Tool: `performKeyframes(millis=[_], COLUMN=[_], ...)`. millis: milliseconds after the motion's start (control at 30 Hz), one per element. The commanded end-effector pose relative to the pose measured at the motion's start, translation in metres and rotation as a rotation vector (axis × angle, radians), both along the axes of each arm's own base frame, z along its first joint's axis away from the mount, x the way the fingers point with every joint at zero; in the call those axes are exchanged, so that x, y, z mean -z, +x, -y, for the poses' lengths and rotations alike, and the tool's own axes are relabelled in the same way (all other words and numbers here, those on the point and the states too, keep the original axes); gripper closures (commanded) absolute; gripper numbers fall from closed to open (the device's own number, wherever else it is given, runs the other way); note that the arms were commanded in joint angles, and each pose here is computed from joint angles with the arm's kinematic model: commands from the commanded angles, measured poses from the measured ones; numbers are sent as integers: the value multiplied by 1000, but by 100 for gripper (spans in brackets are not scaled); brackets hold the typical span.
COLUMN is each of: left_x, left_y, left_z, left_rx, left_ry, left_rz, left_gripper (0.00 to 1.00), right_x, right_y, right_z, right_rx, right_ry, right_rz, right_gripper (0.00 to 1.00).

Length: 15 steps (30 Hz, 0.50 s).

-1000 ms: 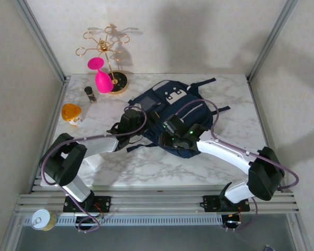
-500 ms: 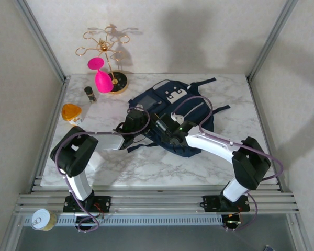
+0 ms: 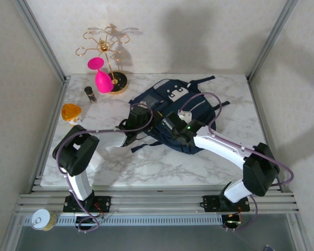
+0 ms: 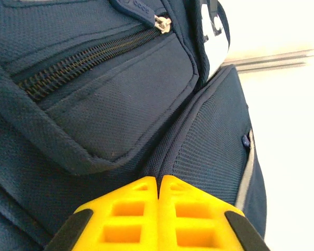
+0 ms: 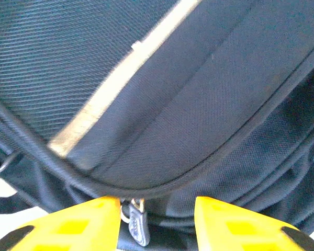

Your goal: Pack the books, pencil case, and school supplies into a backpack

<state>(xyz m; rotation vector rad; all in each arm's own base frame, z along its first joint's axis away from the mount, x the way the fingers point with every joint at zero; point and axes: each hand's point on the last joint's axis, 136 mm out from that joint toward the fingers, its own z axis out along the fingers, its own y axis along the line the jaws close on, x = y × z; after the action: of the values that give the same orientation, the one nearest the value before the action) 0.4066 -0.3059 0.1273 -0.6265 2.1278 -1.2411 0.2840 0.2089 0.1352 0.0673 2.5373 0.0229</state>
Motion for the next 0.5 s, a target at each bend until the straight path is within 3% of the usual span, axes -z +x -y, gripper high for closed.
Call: performKeyframes(millis=[0,233,333,467], left_x=[-29,-24,-22,-19], left_y=[5,4,4,4], left_z=[7,12,13,13], left_rx=[3,21,27,25], left_ry=[-15,-14,-10,1], left_rz=[66,58,54,54], left_gripper=[100,100,100,100], right_x=[2,14,9,18], right_y=[-8,-8,-9,-15], right_z=[-20,-16,-6,-17], right_rx=[-146,-168,-151,-264], right_ry=[61,82,101,206], right_rz=[-38,-100,-82,-118], right_gripper=[59,60,54,56])
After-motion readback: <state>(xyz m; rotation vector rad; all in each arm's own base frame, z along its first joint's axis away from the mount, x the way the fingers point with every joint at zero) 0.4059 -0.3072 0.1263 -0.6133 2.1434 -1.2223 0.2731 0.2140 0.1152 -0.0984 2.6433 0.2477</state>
